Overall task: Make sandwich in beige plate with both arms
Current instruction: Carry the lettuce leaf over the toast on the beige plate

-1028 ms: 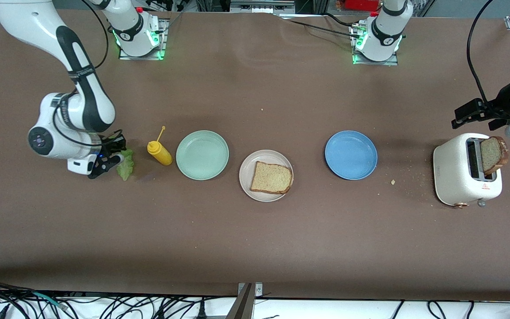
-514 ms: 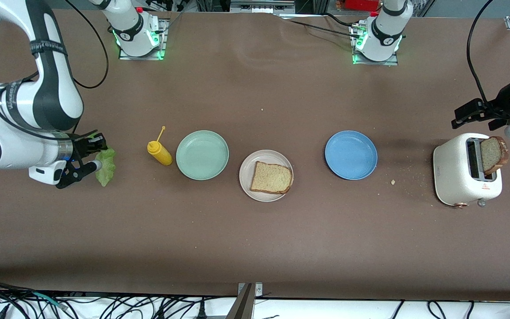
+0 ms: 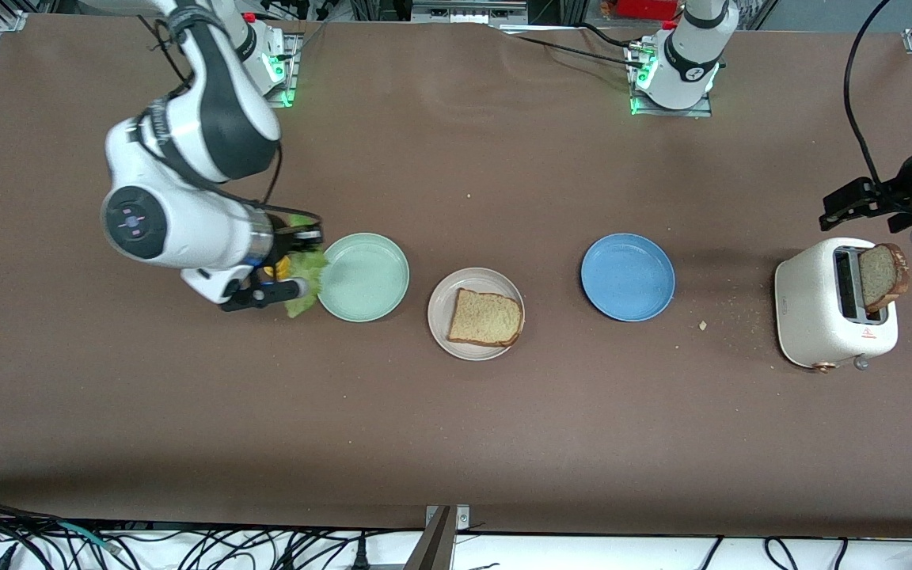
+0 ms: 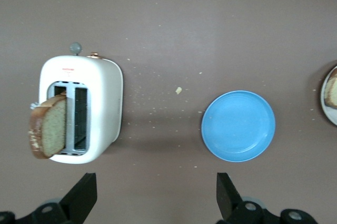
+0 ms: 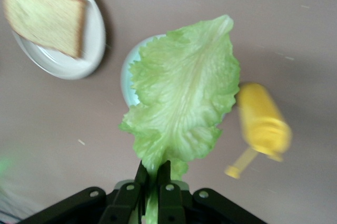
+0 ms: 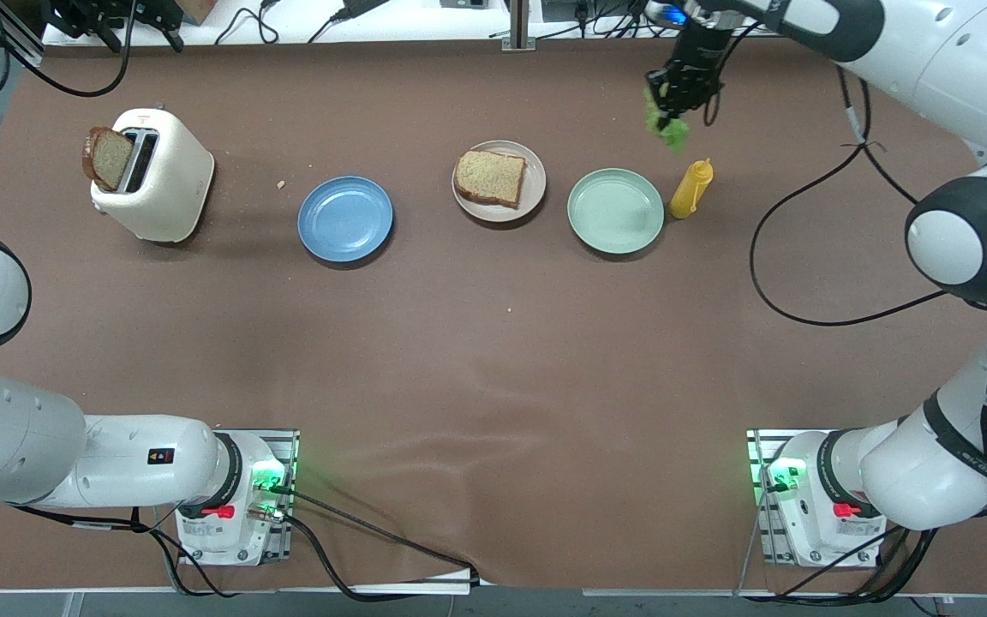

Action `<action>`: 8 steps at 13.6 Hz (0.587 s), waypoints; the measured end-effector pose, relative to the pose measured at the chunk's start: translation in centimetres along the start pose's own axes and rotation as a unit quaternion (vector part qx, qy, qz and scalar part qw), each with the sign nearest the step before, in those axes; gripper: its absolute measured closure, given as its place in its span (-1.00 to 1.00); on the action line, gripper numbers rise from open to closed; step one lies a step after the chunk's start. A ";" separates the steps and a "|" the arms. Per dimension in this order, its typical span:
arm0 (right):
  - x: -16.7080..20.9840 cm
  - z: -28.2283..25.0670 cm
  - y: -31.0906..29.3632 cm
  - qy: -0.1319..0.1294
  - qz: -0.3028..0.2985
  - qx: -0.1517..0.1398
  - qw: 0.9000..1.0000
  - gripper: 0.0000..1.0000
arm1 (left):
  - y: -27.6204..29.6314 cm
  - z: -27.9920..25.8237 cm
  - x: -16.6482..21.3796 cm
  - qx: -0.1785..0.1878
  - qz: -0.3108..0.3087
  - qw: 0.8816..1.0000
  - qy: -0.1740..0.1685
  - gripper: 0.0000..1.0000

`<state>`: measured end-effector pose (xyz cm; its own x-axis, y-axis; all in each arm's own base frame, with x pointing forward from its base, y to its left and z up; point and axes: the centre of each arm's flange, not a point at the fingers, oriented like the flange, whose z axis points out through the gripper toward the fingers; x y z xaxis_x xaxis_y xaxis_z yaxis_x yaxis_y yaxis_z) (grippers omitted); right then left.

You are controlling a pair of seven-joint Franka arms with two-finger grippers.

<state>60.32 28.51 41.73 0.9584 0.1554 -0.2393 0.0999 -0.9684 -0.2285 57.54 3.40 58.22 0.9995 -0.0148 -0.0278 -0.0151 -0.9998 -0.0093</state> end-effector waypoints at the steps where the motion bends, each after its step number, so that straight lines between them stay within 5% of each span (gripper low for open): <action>1: 0.5 0.9 -2.2 0.025 0.003 0.008 1.000 0.79 | -1.1 0.1 0.0 0.002 0.003 1.000 -0.001 -1.00; 5: 2.3 8.9 -11.3 0.126 -0.043 0.021 0.991 0.79 | -7.7 2.7 0.6 0.003 0.023 1.000 -0.006 -1.00; 8: 2.0 16.2 -17.0 0.188 -0.117 0.005 0.975 0.79 | -11.8 6.3 1.6 0.001 0.019 1.000 -0.013 -0.99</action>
<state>56.21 48.44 29.82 0.9402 0.2876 0.1823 0.3267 -0.9130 -0.2442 59.19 15.28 52.00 0.9971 -0.0520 -0.0548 -0.0526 -0.9986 -0.0093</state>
